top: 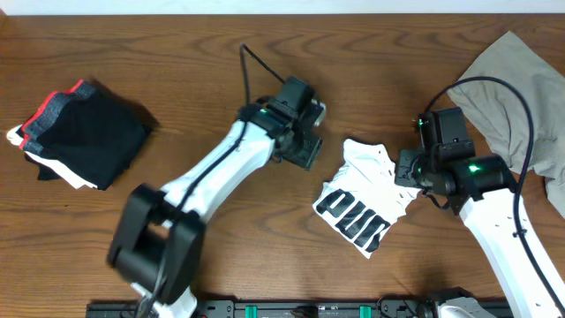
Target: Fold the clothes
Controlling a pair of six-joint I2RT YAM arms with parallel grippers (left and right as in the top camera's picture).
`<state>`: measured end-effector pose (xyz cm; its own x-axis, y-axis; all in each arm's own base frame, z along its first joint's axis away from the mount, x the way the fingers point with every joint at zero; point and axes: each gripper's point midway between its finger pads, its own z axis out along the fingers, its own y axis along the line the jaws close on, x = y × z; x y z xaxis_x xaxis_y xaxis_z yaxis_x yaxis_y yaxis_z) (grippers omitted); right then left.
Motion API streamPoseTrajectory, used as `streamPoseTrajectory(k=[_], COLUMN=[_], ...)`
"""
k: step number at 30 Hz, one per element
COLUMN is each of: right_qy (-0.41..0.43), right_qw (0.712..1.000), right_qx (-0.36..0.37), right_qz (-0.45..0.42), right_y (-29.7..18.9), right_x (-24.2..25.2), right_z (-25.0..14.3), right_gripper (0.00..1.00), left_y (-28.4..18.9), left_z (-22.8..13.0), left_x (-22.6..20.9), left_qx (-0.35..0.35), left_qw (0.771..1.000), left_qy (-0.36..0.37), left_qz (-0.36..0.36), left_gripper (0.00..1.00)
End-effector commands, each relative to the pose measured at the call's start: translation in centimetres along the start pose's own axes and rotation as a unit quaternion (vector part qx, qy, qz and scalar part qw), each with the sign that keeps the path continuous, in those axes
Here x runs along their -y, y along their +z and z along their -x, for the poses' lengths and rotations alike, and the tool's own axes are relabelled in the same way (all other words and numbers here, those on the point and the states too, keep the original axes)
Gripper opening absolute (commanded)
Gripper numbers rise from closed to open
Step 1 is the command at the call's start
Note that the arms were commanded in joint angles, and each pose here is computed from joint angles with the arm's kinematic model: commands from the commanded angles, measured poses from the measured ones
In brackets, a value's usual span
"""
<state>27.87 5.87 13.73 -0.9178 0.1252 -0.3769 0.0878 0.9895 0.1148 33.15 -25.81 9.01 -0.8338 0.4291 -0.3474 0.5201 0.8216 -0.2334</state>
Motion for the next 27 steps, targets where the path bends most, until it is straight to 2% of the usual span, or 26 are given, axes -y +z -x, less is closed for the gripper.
streamPoseTrajectory(k=[1, 10, 16, 22, 27], right_qy=[-0.063, -0.079, -0.065, -0.059, -0.034], right_qw=[0.992, 0.963, 0.955, 0.965, 0.976], right_qx=[-0.041, -0.157, -0.208, -0.217, -0.208], right_qz=[0.097, 0.203, 0.2, 0.136, 0.054], right_y=[-0.2, 2.8, 6.1, 9.5, 11.1], right_x=[-3.0, -6.0, -5.7, -3.8, -1.2], right_z=[-1.6, -6.7, -8.3, -8.2, -7.7], right_gripper=[0.17, 0.15, 0.16, 0.15, 0.17], left_y=[-0.7, 1.2, 3.0, 6.8, 9.7], left_z=[-0.6, -4.9, -6.3, -6.4, -7.0], left_x=[2.9, 8.7, 9.9, 6.3, 4.7], left_qx=[-0.011, -0.086, -0.107, -0.116, -0.133], left_qw=[0.998, 0.986, 0.984, 0.991, 0.99], left_qy=[0.0, 0.03, 0.051, 0.041, -0.011], left_qz=[-0.06, -0.138, -0.134, -0.053, -0.04], left_gripper=[0.61, 0.56, 0.56, 0.56, 0.56])
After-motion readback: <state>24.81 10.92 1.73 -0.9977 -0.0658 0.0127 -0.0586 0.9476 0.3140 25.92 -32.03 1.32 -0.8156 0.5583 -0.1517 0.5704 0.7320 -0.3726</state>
